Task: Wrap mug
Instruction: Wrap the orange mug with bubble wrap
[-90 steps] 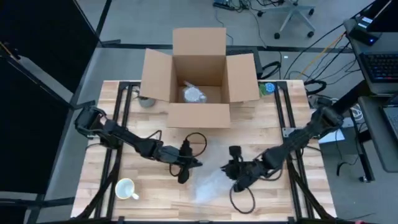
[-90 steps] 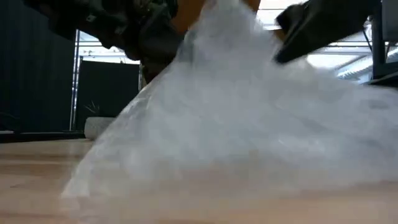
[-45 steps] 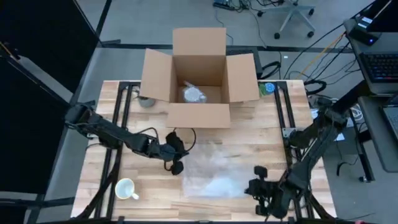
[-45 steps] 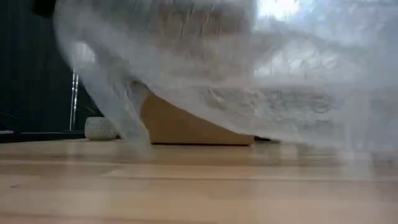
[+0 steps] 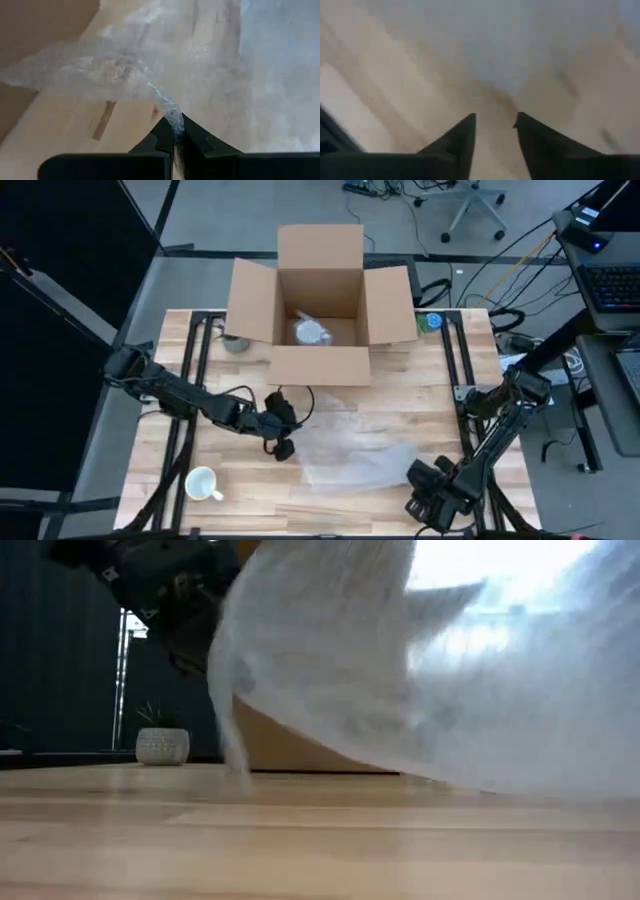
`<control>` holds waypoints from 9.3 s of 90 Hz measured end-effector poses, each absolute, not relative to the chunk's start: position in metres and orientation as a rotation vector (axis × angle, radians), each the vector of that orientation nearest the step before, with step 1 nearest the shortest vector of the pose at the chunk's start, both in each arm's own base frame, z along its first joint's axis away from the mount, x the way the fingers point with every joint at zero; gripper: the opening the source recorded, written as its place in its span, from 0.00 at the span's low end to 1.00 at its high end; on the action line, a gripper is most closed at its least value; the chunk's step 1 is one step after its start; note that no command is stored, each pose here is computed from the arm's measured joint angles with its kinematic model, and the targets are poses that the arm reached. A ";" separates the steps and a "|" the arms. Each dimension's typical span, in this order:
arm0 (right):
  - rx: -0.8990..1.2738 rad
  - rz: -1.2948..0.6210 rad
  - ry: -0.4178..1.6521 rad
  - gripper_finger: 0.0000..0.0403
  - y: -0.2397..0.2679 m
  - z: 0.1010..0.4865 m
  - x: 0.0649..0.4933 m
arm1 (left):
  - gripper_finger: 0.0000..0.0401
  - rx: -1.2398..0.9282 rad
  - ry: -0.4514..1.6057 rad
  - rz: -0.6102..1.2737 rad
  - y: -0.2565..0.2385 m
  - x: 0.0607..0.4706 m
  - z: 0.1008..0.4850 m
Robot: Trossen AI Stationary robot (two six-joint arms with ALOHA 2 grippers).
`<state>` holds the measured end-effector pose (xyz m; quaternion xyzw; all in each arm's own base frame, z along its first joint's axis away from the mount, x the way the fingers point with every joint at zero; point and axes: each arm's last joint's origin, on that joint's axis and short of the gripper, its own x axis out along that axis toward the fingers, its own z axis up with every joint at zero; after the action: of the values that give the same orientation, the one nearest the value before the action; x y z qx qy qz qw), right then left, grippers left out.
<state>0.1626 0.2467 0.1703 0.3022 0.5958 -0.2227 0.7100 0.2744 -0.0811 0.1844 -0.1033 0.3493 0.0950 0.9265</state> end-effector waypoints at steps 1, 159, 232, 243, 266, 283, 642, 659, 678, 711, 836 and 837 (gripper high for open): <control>0.678 -0.491 1.327 0.40 0.247 0.171 0.162 | 0.00 -0.212 0.716 0.195 -0.081 0.274 0.184; -0.252 -0.105 0.758 0.34 0.231 0.212 0.239 | 0.00 -0.189 0.735 0.098 -0.084 0.275 0.185; 0.133 -0.055 0.855 0.00 0.254 0.289 0.189 | 0.00 -0.182 0.888 0.177 -0.079 0.263 0.174; 0.277 -0.039 0.873 0.00 0.270 0.291 0.166 | 0.00 -0.167 0.952 0.225 -0.077 0.257 0.169; 0.418 -0.226 1.062 0.00 0.290 0.255 0.125 | 0.00 -0.170 0.991 0.251 -0.075 0.253 0.167; 0.517 -0.543 1.210 0.00 0.286 0.236 0.111 | 0.00 -0.189 0.993 0.256 -0.075 0.253 0.167; 0.027 -0.454 0.745 0.53 0.221 0.177 0.312 | 0.51 -0.019 0.834 -0.027 -0.099 0.207 0.312; -0.008 -0.477 0.719 0.53 0.219 0.177 0.313 | 0.51 -0.052 0.959 0.050 -0.095 0.197 0.304; -0.020 -0.483 0.711 0.53 0.219 0.177 0.313 | 0.51 -0.095 1.041 -0.001 -0.102 0.188 0.301; -0.014 -0.486 0.708 0.53 0.218 0.177 0.315 | 0.51 -0.197 1.179 -0.026 -0.122 0.163 0.305; 0.003 -0.453 0.688 0.53 0.229 0.178 0.310 | 0.47 -0.210 1.523 0.206 -0.195 0.109 0.209; 0.003 -0.453 0.688 0.53 0.229 0.178 0.310 | 0.47 -0.213 1.522 0.205 -0.195 0.110 0.209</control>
<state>0.3102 0.2288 0.1775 0.0012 0.3345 -0.2201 0.9164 0.1097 -0.1945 0.2089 -0.0959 0.6869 0.0928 0.7144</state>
